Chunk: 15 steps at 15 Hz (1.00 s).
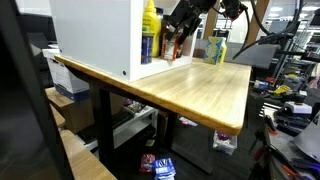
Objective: Move the red can backwards
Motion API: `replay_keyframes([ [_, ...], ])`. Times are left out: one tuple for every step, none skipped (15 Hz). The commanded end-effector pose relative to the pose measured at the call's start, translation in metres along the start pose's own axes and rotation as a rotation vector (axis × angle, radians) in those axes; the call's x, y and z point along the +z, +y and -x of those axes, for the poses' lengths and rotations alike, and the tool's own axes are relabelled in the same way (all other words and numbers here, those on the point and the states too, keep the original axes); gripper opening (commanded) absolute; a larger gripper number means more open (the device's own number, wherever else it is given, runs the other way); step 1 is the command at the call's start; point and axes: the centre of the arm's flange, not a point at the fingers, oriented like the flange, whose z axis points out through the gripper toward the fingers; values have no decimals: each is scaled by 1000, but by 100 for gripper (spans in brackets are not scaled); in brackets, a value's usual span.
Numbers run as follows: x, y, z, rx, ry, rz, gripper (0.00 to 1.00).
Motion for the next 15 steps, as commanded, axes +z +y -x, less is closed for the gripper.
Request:
replay_keyframes([
  [5, -1, -7, 21, 28, 15, 100],
  [6, 0, -9, 20, 27, 15, 100],
  [6, 1, -10, 22, 29, 18, 100],
  [6, 1, -10, 23, 30, 20, 100],
  [6, 2, -11, 26, 31, 26, 100],
  [6, 3, -13, 29, 32, 29, 100],
  [6, 3, -13, 32, 32, 29, 100],
  [7, 3, -13, 33, 31, 32, 100],
  [7, 3, -13, 35, 30, 33, 98],
  [9, 2, -14, 38, 30, 36, 84],
  [9, 1, -14, 42, 29, 40, 74],
  [10, 1, -13, 48, 30, 45, 72],
  [11, 1, -13, 56, 31, 51, 68],
  [12, 0, -13, 63, 33, 58, 61],
  [12, -2, -12, 71, 33, 62, 55],
])
